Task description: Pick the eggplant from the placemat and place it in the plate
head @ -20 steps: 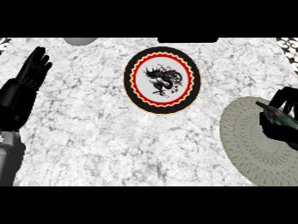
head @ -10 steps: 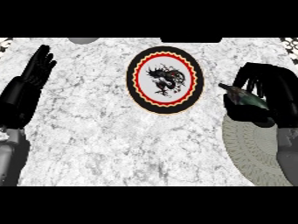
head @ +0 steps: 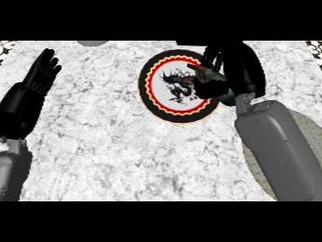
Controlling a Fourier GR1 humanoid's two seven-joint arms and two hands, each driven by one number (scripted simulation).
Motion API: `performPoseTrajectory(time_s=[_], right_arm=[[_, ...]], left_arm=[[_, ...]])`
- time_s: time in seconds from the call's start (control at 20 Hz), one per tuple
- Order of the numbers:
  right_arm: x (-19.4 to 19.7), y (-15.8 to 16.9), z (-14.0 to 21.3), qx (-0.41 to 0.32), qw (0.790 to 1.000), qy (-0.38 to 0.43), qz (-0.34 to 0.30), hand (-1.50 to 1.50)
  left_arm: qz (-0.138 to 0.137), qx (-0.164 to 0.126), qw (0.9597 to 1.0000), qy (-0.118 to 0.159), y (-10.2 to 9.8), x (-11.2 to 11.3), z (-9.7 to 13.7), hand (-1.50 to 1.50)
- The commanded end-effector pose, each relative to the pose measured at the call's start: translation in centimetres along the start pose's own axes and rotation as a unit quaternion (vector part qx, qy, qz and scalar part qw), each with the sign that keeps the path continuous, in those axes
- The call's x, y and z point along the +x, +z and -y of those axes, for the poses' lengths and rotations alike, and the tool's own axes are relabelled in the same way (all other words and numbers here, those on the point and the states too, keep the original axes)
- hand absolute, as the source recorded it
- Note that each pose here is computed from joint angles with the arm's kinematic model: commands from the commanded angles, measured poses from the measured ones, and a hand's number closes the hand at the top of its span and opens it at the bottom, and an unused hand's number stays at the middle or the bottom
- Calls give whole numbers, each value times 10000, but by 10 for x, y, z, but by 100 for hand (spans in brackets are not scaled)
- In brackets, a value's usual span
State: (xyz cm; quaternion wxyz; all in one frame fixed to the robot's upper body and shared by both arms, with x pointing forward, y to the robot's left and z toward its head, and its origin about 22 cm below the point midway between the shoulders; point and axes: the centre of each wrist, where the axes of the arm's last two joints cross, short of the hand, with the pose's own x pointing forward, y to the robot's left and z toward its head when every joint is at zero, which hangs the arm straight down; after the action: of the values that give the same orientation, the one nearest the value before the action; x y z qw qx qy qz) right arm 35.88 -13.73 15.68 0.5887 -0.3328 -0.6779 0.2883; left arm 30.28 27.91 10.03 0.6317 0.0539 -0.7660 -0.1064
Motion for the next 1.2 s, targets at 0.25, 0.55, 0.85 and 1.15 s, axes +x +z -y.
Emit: performPoseTrajectory(time_s=[0.25, 0.55, 0.85, 1.15], right_arm=[[20, -54, -68, 118, 9984, 408, -375, 150], [-11, -67, -89, 459, 9952, 786, -365, 150], [-8, -73, -98, 407, 9943, -69, -981, -150], [-17, -72, -100, 168, 9929, -969, -672, -150]], left_arm=[[30, -109, 9999, 20, 6, 6, 1, 0], [147, -98, 9998, 12, -5, 13, -3, 0], [115, -185, 9997, -59, -14, 12, 11, 0], [198, -215, 9996, 59, -24, 17, 15, 0]])
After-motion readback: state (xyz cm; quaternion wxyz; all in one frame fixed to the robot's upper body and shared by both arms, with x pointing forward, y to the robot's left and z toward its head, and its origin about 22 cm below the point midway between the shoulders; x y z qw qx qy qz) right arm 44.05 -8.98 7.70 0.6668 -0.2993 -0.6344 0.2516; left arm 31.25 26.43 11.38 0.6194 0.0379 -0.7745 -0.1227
